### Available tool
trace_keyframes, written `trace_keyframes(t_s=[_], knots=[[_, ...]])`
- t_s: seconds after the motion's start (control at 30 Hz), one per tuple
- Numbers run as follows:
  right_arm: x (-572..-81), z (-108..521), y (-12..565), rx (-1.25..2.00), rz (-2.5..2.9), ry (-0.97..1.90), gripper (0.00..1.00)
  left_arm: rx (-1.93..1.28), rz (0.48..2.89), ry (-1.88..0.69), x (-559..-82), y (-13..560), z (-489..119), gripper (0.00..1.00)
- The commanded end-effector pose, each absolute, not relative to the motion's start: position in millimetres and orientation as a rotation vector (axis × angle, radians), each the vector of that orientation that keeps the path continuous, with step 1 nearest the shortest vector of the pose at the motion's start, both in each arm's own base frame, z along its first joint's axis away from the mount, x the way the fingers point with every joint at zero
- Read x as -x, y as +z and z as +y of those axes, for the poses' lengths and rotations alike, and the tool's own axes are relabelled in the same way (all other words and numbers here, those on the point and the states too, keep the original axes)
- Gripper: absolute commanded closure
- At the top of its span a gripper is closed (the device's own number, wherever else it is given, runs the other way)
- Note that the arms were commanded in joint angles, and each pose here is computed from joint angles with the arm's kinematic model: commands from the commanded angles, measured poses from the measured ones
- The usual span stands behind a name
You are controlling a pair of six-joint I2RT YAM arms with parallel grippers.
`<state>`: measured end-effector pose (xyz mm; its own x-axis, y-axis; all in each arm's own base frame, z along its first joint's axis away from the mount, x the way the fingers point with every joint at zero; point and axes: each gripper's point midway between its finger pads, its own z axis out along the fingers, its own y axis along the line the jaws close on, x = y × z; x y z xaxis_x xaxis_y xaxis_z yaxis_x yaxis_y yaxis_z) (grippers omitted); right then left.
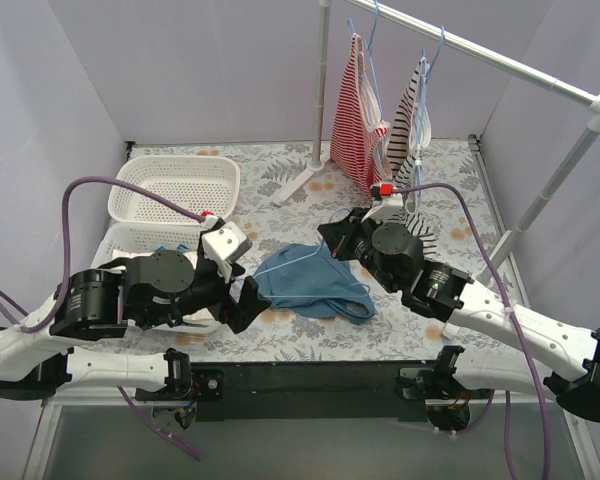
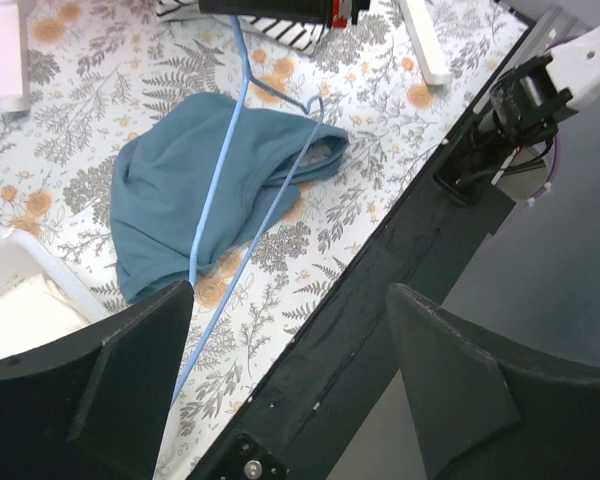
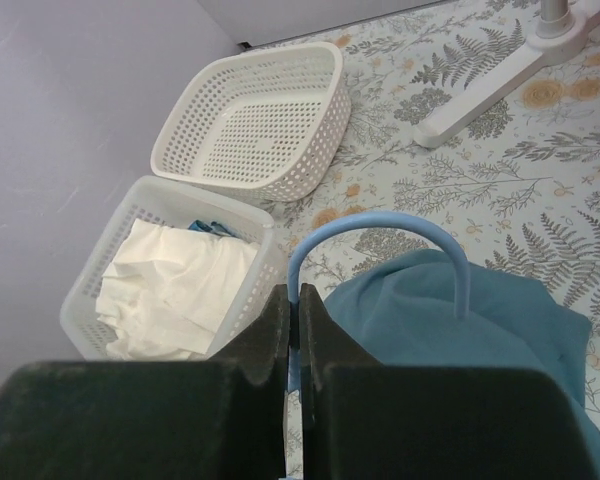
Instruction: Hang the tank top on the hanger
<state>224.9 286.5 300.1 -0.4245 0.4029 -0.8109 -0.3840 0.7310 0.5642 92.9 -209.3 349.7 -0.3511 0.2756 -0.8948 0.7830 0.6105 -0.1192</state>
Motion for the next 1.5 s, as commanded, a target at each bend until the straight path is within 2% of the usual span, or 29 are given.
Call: trace_keyframes(t_s=[0.0,0.17,0.3,0.37,0.57,0.67,0.87,1.0,1.13,1.47], knots=[[-230.7,290.8,318.2,0.048,1.783,0.819,0.99,-0.821,1.891,-0.64,-99.0,363.6,-195.0,0.22],[-227.7,308.6,326.1,0.189,1.791,0.816,0.99,-0.917,1.952,-0.491,-106.7,333.0,-208.1,0.26],[-220.1,315.7,329.7,0.307,1.77,0.827,0.99,-0.907,1.956,-0.467,-111.1,325.8,-215.5,0.34],[-216.8,314.0,324.8,0.337,1.771,0.822,0.99,-0.899,1.907,-0.569,-106.1,335.7,-226.4,0.32],[-206.0,309.8,315.9,0.398,1.773,0.838,0.99,-0.953,1.95,-0.575,-117.3,314.1,-247.1,0.28],[-204.2,304.7,310.7,0.392,1.783,0.831,0.99,-0.899,2.007,-0.543,-152.0,300.8,-238.8,0.29],[-203.0,302.2,306.1,0.402,1.791,0.822,0.99,-0.908,2.025,-0.678,-167.3,288.0,-248.8,0.33],[-204.9,300.8,302.7,0.402,1.799,0.801,0.99,-0.94,1.996,-0.875,-153.1,291.4,-264.8,0.35],[-205.1,301.7,300.6,0.413,1.8,0.795,0.99,-0.954,2.007,-0.961,-145.0,283.7,-269.6,0.4],[-205.8,305.1,297.5,0.423,1.81,0.794,0.99,-0.924,2.128,-0.984,-144.3,243.2,-273.4,0.51]])
